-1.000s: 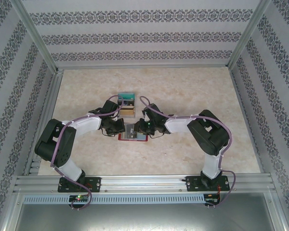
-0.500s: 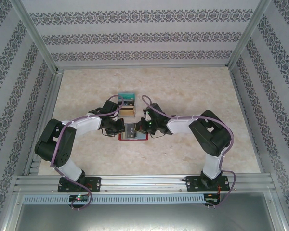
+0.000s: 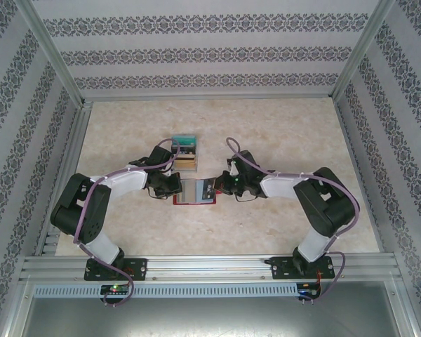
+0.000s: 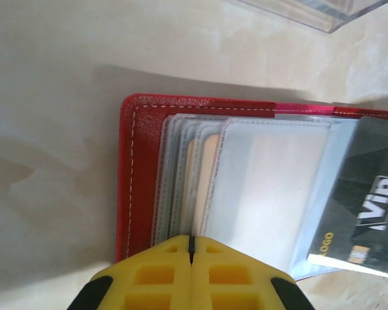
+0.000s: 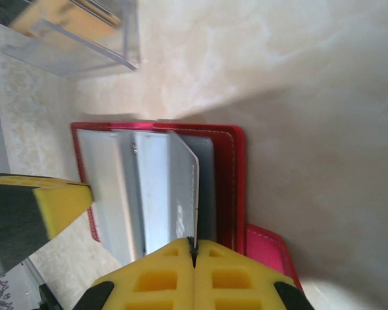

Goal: Take the credit cards out of the card holder

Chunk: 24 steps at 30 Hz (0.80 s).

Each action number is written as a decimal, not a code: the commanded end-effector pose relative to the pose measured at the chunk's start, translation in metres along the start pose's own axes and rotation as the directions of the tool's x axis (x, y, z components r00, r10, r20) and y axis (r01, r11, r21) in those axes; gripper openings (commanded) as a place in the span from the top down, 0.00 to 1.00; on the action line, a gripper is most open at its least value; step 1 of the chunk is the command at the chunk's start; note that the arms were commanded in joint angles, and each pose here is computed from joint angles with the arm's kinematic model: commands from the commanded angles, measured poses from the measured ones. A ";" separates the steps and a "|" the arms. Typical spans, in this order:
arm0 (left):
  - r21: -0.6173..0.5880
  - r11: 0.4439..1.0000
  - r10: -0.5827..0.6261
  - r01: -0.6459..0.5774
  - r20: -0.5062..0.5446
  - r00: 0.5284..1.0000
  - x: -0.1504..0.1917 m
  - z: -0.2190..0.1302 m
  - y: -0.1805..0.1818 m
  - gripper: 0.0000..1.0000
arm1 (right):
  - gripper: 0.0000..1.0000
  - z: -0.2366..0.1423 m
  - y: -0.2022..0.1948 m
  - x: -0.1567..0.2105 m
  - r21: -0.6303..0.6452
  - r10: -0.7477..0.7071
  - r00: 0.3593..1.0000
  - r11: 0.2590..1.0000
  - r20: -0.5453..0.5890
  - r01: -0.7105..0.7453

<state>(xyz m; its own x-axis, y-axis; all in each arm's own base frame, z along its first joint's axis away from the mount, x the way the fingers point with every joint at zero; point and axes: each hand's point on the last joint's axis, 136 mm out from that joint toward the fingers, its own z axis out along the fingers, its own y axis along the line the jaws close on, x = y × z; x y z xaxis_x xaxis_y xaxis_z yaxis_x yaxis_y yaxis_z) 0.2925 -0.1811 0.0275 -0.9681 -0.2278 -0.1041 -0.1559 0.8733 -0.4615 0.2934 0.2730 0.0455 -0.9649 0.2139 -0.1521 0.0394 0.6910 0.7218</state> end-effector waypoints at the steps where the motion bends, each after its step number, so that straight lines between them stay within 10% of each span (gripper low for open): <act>1: -0.060 0.998 -0.019 0.017 -0.034 0.999 0.009 -0.001 0.015 0.95 | 1.00 -0.020 0.008 -0.008 0.022 -0.067 0.997 0.998 0.031 0.066; 6: -0.022 1.000 -0.012 0.013 0.037 0.999 -0.007 -0.029 -0.002 0.87 | 1.00 -0.044 0.047 -0.026 0.005 -0.187 0.980 0.982 0.066 0.187; 16: -0.043 0.991 -0.112 0.127 0.261 0.959 -0.031 -0.112 0.014 0.00 | 1.00 -0.060 0.105 -0.068 0.209 -0.583 0.813 0.794 -0.007 0.571; 24: -0.041 0.979 -0.168 0.198 0.388 0.906 -0.024 -0.162 0.033 0.00 | 1.00 -0.030 0.149 -0.090 0.296 -0.855 0.499 0.445 -0.141 0.845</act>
<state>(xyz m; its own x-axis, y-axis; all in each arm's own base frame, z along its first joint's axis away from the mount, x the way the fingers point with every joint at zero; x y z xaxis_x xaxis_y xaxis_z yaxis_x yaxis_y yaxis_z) 0.2953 -0.0975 0.1552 -0.8006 -0.4767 -0.3630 -0.2774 0.8319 -0.4806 0.3793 0.3407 0.2044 -0.6625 -0.3623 -0.6557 -0.6222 0.7536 0.2122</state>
